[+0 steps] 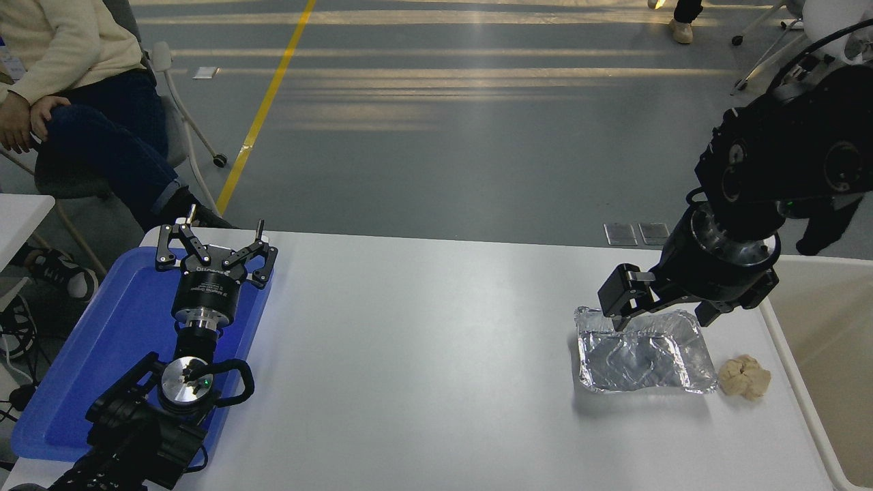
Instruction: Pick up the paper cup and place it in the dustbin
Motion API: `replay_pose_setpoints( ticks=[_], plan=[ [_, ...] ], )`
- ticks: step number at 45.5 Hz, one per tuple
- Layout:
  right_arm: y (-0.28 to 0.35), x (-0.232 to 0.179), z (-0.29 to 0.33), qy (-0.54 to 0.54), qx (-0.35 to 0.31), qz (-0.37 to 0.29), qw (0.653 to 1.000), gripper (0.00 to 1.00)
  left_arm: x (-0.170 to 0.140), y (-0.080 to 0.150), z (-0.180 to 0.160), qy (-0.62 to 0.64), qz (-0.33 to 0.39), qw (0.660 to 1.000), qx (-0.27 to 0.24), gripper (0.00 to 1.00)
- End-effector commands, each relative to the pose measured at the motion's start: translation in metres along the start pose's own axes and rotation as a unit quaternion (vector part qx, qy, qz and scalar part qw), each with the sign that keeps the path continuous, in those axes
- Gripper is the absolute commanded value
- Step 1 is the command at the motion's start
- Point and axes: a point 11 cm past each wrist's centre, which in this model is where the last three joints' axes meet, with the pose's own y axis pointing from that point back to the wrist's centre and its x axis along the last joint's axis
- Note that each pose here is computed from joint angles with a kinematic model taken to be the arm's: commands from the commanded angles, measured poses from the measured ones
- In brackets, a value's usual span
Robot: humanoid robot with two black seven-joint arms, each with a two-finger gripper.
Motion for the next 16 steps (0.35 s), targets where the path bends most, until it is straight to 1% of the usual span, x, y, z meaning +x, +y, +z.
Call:
replay_pose_setpoints(
  ticks=[1, 16],
  plan=[
    [0.0031, 0.0004, -0.0002, 0.001, 0.0, -0.016, 1.0, 1.0, -0.0001, 0.0, 0.0, 0.0, 0.0, 1.0, 0.0, 1.0],
    [0.0055, 0.0039, 0.0004, -0.006, 0.019, -0.011, 1.0, 1.0, 0.0004, 0.0001, 0.0002, 0.0, 0.001, 1.0, -0.001, 1.0]
  ],
)
